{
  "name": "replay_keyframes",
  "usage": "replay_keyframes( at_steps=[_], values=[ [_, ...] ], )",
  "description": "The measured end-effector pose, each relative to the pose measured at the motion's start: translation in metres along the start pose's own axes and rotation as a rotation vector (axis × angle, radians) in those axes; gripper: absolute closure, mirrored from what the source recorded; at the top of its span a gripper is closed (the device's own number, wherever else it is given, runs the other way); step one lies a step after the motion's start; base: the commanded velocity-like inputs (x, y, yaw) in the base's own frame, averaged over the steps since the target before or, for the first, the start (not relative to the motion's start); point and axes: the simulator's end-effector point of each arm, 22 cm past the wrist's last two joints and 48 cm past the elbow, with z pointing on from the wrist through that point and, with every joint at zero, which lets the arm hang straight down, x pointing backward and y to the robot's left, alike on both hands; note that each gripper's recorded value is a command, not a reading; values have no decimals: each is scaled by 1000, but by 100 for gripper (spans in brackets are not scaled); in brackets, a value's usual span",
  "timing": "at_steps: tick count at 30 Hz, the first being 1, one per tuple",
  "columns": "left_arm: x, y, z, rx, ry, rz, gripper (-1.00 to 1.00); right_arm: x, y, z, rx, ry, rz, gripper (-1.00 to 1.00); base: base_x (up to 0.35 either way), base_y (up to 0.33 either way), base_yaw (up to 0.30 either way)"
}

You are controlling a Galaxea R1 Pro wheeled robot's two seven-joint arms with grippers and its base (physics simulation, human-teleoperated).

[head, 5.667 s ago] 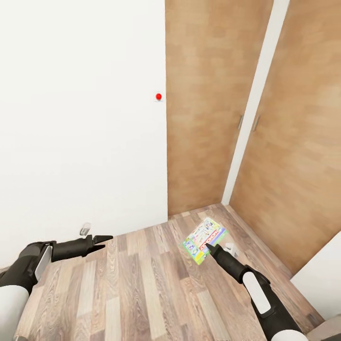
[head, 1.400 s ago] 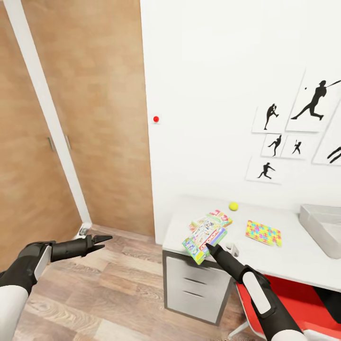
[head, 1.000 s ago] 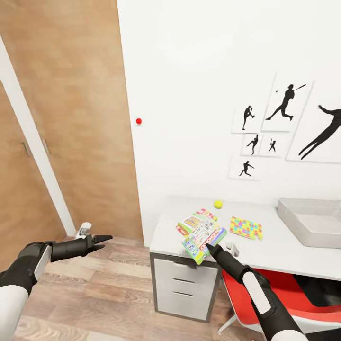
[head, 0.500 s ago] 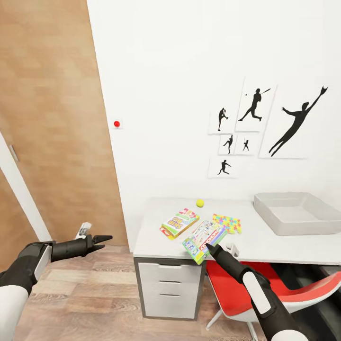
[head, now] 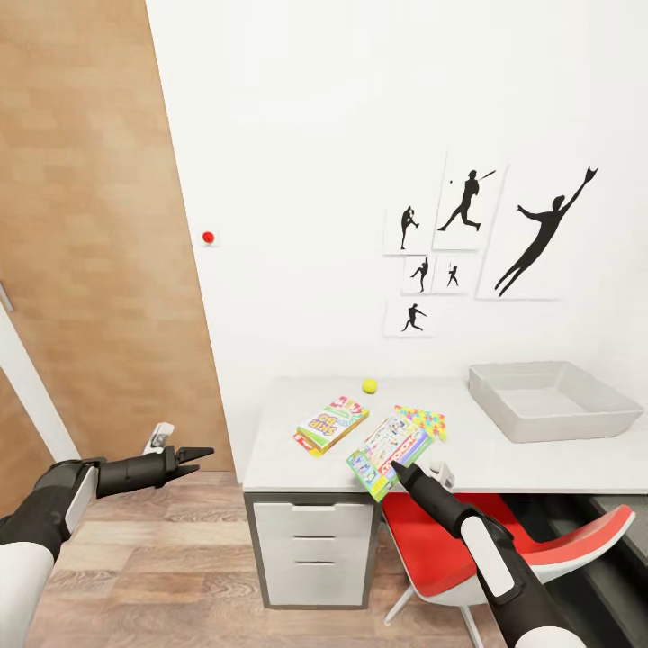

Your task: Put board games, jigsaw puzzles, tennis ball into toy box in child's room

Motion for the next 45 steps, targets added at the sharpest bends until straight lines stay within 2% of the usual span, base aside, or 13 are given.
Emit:
replay_keyframes(
  at_steps=[22, 35, 45],
  values=[
    [0, 0, 0, 0, 0, 0, -100, -1, 1, 0, -6, -6, 6, 100, 0, 0, -10],
    [-1, -2, -2, 1, -3, 4, -100, -3, 4, -1, -9, -9, 3, 100, 0, -20, -249],
    [-2, -4, -2, 3, -5, 6, -100, -4, 6, -1, -12, -11, 0, 100, 0, -243, -273]
  ],
)
